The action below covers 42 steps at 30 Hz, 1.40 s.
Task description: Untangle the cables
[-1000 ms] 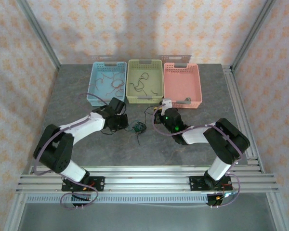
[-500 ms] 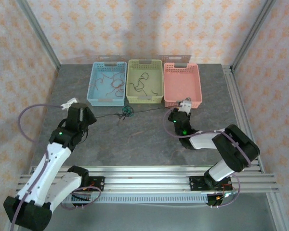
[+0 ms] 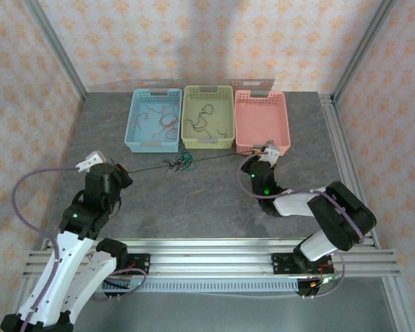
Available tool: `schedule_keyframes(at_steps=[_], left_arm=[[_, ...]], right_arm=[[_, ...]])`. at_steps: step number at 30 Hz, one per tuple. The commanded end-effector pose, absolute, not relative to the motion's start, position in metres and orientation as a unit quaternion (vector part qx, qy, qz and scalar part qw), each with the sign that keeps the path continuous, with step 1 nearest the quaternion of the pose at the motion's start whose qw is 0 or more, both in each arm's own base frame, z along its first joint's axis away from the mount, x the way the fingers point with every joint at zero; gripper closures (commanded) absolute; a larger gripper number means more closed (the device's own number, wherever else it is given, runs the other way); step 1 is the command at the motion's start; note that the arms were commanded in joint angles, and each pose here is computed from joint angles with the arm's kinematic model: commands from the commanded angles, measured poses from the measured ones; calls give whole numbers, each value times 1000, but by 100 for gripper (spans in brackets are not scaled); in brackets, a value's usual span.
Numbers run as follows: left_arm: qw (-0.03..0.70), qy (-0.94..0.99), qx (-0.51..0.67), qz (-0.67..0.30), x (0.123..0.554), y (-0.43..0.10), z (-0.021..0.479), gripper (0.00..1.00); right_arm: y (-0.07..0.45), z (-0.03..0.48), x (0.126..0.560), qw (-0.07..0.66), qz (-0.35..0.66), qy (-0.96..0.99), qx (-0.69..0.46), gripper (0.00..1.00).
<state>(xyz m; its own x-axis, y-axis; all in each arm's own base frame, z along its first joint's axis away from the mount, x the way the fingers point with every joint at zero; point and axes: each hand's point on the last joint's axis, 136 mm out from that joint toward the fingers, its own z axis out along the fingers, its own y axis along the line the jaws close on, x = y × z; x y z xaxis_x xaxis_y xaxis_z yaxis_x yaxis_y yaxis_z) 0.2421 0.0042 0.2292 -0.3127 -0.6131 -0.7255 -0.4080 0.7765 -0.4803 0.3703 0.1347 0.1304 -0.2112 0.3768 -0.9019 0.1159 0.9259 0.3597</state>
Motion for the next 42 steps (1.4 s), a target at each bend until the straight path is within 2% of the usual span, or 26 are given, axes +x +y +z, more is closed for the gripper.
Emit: schedule_keyframes(at_steps=[1, 5, 6, 9, 11, 13, 16, 20, 25, 27, 31, 35, 39, 42], left_arm=[[522, 757, -390, 37, 214, 65, 232, 100], [508, 787, -348, -33, 240, 35, 223, 100], [503, 794, -338, -50, 247, 27, 219, 100], [493, 808, -308, -103, 265, 3, 213, 100], [491, 810, -292, -130, 273, -8, 213, 100], [491, 812, -277, -149, 279, -17, 218, 100], [491, 814, -250, -181, 288, -32, 232, 100], [472, 824, -196, -243, 300, -64, 250, 100], [474, 823, -164, -265, 304, -80, 271, 100], [489, 814, -165, -268, 302, -79, 286, 100], [528, 782, -169, -285, 294, -75, 326, 100], [546, 766, -161, -300, 288, -77, 360, 100], [547, 762, -148, -315, 287, -83, 376, 100], [559, 747, -132, -335, 284, -89, 390, 100]], right_arm=[[53, 117, 363, 610, -13, 741, 281, 100], [82, 120, 372, 613, 64, 752, 235, 100], [88, 119, 374, 613, 79, 754, 224, 95], [112, 123, 379, 618, 132, 754, 178, 64], [122, 127, 378, 629, 161, 745, 155, 49], [131, 131, 377, 638, 184, 735, 134, 43], [150, 139, 374, 652, 232, 716, 91, 43], [185, 148, 370, 636, 297, 712, 24, 45], [208, 152, 364, 629, 320, 708, -22, 43], [203, 148, 366, 636, 295, 713, -13, 39], [171, 129, 378, 631, 219, 742, 59, 26], [142, 115, 384, 614, 136, 770, 107, 25], [127, 111, 384, 614, 102, 772, 131, 25], [126, 96, 390, 585, 71, 797, 131, 25]])
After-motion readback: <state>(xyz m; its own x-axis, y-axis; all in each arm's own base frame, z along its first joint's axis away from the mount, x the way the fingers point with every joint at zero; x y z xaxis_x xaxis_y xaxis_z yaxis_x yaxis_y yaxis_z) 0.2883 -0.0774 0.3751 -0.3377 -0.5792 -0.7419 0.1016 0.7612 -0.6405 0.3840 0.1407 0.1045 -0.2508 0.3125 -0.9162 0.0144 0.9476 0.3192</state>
